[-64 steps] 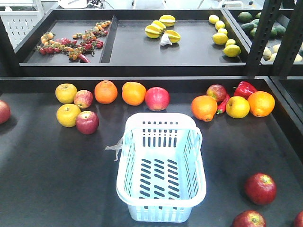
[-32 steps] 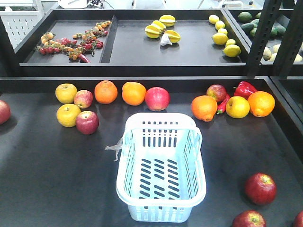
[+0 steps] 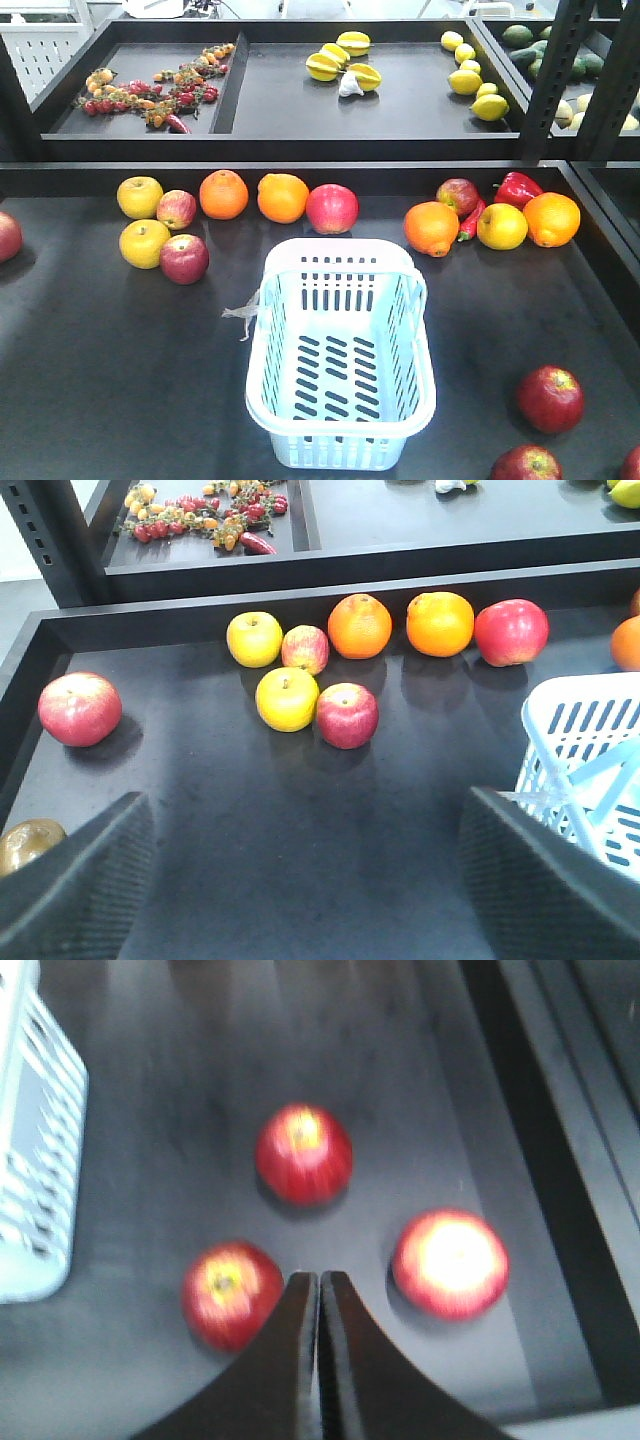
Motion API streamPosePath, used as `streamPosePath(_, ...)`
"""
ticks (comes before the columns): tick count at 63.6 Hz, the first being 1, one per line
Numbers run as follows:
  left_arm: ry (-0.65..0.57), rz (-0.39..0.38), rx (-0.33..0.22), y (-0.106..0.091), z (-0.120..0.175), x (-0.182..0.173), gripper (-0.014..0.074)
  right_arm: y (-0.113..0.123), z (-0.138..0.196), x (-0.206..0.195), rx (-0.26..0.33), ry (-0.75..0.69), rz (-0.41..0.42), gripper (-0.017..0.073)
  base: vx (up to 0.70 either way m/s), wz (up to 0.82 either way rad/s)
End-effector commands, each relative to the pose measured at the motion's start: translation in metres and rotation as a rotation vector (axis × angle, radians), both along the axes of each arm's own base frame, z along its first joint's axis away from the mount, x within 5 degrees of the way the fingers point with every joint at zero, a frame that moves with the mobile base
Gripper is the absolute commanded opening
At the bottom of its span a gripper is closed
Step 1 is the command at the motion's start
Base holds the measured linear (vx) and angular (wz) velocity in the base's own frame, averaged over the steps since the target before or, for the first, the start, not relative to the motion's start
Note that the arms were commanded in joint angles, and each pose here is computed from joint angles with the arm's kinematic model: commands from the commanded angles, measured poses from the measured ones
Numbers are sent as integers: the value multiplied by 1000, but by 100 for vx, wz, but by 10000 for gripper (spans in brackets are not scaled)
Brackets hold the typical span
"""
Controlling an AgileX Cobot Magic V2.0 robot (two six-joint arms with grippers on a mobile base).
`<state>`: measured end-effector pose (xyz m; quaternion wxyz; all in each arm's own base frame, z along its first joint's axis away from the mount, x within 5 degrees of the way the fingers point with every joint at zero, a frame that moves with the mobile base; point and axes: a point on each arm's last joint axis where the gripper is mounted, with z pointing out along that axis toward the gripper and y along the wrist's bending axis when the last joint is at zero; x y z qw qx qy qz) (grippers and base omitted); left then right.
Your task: Pick three apples into basket with both arms
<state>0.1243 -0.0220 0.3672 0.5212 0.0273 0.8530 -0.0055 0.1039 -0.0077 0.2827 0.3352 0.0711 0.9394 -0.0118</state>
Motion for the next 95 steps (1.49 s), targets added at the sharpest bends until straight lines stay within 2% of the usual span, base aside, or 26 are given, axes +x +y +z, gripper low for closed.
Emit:
streamPosePath(1,-77,-14,-12,-1,12,1,587,-1,8,9,-47,-17,44,0,0,0)
streamPosePath(9,-77,-14,-12,-1,12,1,587,-1,5,8,-94,36,110,62,0,0)
streamPosePath(13,-77,-14,-12,-1,12,1,587,-1,4,7,-89,52,104,119,0,0)
streamPosePath(18,-77,-14,-12,-1,12,1,587,-1,3,6,-88,59,104,216,0,0)
streamPosePath(29,-77,-14,-12,-1,12,1,587,-1,4,6,-85,58,99,504,0,0)
streamPosePath(36,-77,-14,-12,-1,12,1,587,1,3,6,-67,60,106,639,0,0)
streamPosePath(39,-77,-14,-12,-1,12,1,587,2,3,6,-59,59,126,668,0,0)
streamPosePath(53,-76,-15,-13,-1,12,1,587,19,-10,26,-28,155,337,665,0,0)
streamPosePath(70,-76,-15,-13,-1,12,1,587,43,-42,63,-67,286,526,643,0,0)
streamPosePath(77,-76,-15,-13,-1,12,1,587,49,-57,77,-78,322,548,640,0,0)
streamPosePath(95,-76,-15,-13,-1,12,1,587,52,-95,105,-79,412,527,627,0,0)
